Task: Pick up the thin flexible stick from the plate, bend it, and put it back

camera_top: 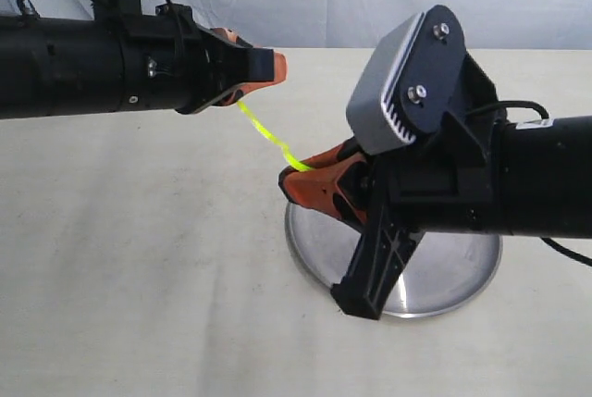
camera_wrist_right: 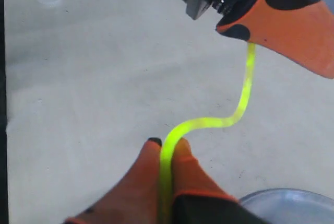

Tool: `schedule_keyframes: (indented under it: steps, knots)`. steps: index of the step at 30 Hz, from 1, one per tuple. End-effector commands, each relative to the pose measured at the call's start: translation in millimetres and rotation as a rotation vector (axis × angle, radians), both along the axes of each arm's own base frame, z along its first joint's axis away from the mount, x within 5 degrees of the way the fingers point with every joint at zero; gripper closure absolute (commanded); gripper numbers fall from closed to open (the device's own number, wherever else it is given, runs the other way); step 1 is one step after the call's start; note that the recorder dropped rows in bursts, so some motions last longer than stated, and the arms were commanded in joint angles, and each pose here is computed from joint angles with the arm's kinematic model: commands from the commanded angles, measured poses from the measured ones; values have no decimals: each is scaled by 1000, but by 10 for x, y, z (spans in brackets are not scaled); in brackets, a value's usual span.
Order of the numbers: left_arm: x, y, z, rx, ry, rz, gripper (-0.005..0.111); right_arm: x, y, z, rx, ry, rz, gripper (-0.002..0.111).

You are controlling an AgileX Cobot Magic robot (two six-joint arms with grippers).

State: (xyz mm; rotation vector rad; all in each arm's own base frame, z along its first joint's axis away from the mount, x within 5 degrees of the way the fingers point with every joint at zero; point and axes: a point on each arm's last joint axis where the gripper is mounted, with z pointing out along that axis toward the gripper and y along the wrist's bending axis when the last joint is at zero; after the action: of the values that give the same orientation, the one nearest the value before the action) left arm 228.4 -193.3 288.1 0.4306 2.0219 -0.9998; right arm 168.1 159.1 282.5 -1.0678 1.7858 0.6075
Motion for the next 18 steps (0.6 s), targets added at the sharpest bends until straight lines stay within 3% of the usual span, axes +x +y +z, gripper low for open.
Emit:
schedule_keyframes:
  steps: [1,18]
  knots:
    - [-77,-72,50,-70,38,-84,107,50,-28,29,-7,-39,-56,109]
    - [-154,-119,85,-128,68,-172,107,115,-71,41,-68,-146,-93,109]
